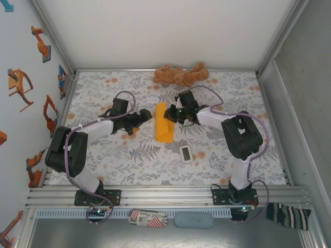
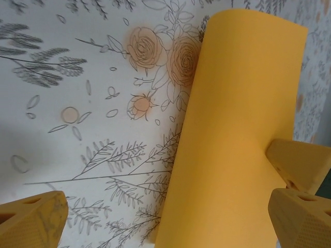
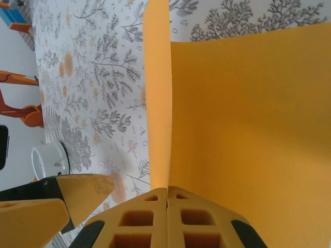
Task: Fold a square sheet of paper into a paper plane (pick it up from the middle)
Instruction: First fold in half a square sheet of paper at the center of the table.
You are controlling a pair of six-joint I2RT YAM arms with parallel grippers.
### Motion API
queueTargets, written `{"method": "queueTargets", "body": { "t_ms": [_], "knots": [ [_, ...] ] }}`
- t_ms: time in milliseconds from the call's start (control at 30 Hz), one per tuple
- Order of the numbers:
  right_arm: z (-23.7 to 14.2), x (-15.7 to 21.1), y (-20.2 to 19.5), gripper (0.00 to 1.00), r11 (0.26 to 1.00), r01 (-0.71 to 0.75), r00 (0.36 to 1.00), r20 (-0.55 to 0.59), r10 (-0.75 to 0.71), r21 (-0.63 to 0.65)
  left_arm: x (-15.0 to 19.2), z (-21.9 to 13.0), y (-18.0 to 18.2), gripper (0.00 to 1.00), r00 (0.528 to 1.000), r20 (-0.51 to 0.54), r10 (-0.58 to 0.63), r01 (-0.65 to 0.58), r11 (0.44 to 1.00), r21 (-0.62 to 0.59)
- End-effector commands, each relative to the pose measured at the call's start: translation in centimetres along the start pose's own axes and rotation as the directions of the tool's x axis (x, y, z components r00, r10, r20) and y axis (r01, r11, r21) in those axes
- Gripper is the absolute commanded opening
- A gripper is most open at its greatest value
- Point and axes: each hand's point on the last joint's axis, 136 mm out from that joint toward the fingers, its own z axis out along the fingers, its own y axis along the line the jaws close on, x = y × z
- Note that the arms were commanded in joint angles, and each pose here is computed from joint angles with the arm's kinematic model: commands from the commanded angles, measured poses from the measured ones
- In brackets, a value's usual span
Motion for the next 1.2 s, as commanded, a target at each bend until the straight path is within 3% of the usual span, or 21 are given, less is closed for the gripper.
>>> {"method": "queueTargets", "body": {
  "t_ms": [0,133,333,600,1167],
  "knots": [
    [0.5,-0.5,-1.4,0.00,0.999,-0.021,0.999,0.037,0.020,0.031,0.3,0.8,-1.2,0.97,0.999,-0.042,0.033,-0.033,0.999,-0.001],
    [0.8,-0.2,-3.4,0.00,0.995,-0.041,0.998,0.044,0.037,0.093,0.9,2.1,-1.8,0.91,0.995,-0.090,0.052,-0.054,0.998,-0.019],
    [1.2,0.1,-4.6,0.00,0.992,-0.058,0.998,0.039,0.053,0.116,1.8,3.4,-1.0,0.80,0.984,-0.146,0.099,-0.121,0.981,-0.151],
    [1.2,0.4,-5.7,0.00,0.986,-0.097,0.995,0.037,0.093,0.138,2.6,5.1,-1.1,0.68,0.962,-0.211,0.173,-0.221,0.947,-0.234],
    [1.3,1.0,-6.0,0.00,0.984,-0.117,0.993,0.023,0.115,0.131,2.9,7.0,-2.1,0.53,0.944,-0.273,0.185,-0.243,0.950,-0.197]
  ]
}}
